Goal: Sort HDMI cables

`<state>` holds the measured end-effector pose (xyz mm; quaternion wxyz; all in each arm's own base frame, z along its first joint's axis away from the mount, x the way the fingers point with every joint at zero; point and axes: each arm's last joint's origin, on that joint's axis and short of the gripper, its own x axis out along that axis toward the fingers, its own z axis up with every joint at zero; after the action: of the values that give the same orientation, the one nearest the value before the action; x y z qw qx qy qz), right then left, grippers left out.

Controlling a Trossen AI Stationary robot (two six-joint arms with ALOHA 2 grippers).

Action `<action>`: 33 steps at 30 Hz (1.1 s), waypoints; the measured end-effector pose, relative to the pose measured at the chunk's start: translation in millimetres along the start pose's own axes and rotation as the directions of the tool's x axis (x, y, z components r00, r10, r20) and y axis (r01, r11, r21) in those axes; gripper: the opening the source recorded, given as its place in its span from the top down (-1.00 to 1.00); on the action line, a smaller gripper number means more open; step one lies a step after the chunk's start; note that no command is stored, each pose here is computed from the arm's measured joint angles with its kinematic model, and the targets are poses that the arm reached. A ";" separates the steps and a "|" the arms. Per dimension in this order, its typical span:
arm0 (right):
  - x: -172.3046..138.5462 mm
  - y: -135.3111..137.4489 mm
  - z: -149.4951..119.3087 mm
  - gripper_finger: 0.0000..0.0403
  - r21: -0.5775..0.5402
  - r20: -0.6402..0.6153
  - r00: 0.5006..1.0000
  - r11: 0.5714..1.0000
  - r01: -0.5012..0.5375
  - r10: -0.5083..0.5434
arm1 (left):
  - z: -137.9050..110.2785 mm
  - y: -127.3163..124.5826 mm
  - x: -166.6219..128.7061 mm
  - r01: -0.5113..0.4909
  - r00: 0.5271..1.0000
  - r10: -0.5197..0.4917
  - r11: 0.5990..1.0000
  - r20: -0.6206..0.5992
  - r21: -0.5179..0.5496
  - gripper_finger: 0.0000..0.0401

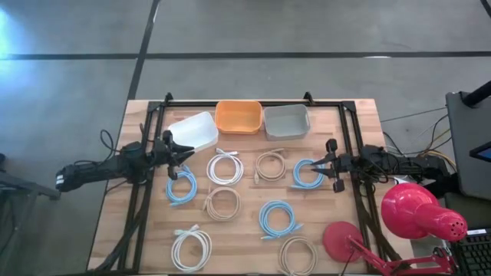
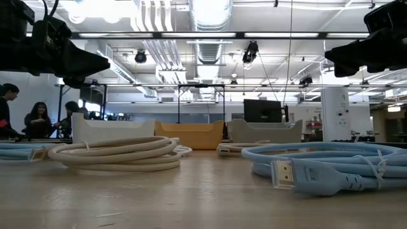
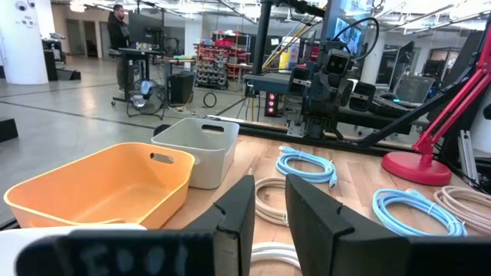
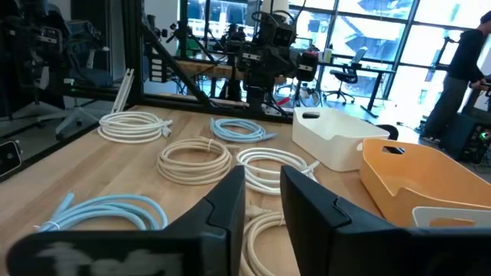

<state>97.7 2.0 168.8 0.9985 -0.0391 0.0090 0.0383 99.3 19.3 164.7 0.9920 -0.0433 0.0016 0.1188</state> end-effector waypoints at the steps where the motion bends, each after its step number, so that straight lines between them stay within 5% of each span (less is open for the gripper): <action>1: 0.0 0.0 0.0 0.58 0.000 0.000 1.000 1.000 0.000 0.000 | 0.0 0.0 0.0 0.000 1.000 0.000 1.000 0.000 0.000 0.60; 33: 0.0 0.0 0.1 0.57 0.000 0.000 1.000 1.000 0.000 0.000 | 0.0 0.0 0.0 0.000 1.000 0.000 1.000 0.000 0.000 0.60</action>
<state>97.7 2.1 168.8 0.9985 -0.0391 0.0089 0.0385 99.4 19.3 164.7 0.9920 -0.0432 0.0017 0.1189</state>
